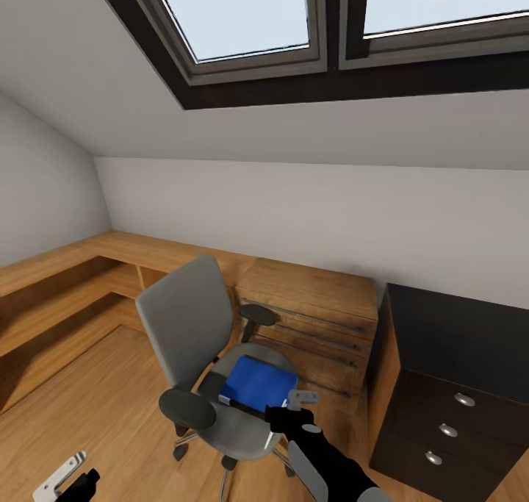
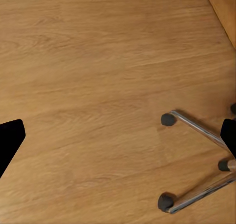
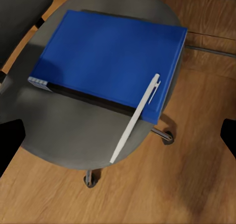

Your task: In the bedroom, organize the workspace by keeping the computer under the desk, ensuring the monitor is on the desk, placing the keyboard on the desk next to the monitor, placing the mouse on the desk next to the keyboard, moving the folder from the swivel chair onto the desk next to the mouse, stacking the notebook on top of the folder with the pen on top of the notebook, and positioning the swivel chair next to the desk.

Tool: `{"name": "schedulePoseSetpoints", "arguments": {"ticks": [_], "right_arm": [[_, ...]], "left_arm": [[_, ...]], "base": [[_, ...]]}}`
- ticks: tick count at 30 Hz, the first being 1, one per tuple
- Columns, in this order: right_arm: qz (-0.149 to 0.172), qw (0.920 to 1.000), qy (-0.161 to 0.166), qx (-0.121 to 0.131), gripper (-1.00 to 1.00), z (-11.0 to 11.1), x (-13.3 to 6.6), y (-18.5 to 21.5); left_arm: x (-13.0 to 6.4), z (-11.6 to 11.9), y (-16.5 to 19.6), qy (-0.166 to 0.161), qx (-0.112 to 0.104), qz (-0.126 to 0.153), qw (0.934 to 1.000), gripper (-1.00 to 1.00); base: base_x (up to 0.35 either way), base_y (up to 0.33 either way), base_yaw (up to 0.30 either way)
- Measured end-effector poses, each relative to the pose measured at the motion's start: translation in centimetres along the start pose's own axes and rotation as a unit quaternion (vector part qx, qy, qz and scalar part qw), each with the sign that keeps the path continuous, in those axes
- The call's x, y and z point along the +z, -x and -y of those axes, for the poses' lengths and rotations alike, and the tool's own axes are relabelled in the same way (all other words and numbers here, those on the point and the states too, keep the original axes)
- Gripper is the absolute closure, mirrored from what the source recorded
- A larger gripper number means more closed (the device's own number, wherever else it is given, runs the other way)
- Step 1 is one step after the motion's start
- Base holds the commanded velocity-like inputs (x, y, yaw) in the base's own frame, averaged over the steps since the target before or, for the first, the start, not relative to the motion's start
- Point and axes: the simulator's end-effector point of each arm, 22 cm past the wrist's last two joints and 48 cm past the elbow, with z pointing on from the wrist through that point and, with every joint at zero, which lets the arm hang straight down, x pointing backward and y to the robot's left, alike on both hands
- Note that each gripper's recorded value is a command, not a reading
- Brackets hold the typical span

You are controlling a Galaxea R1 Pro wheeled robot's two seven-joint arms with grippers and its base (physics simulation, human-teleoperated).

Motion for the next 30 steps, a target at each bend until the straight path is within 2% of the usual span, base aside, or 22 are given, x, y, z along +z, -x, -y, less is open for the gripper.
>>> {"name": "schedulePoseSetpoints", "arguments": {"ticks": [11, 19, 30], "right_arm": [[0.001, 1.0000, 0.000, 0.002, -1.00, -0.01, -0.01, 0.05], [0.000, 1.0000, 0.000, 0.002, -1.00, 0.04, -0.01, -0.02], [0.000, 1.0000, 0.000, 0.001, -1.00, -0.01, 0.00, -0.01]], "left_arm": [[-0.04, 0.08, -0.22, -0.001, 0.002, -0.001, 1.0000, -1.00], [-0.06, 0.15, -0.27, -0.002, 0.004, -0.001, 1.0000, -1.00], [0.07, -0.18, 0.08, 0.001, 0.001, 0.001, 1.0000, -1.00]], "base": [[0.018, 0.000, 0.180], [0.221, 0.000, 0.026], [0.019, 0.000, 0.001]]}}
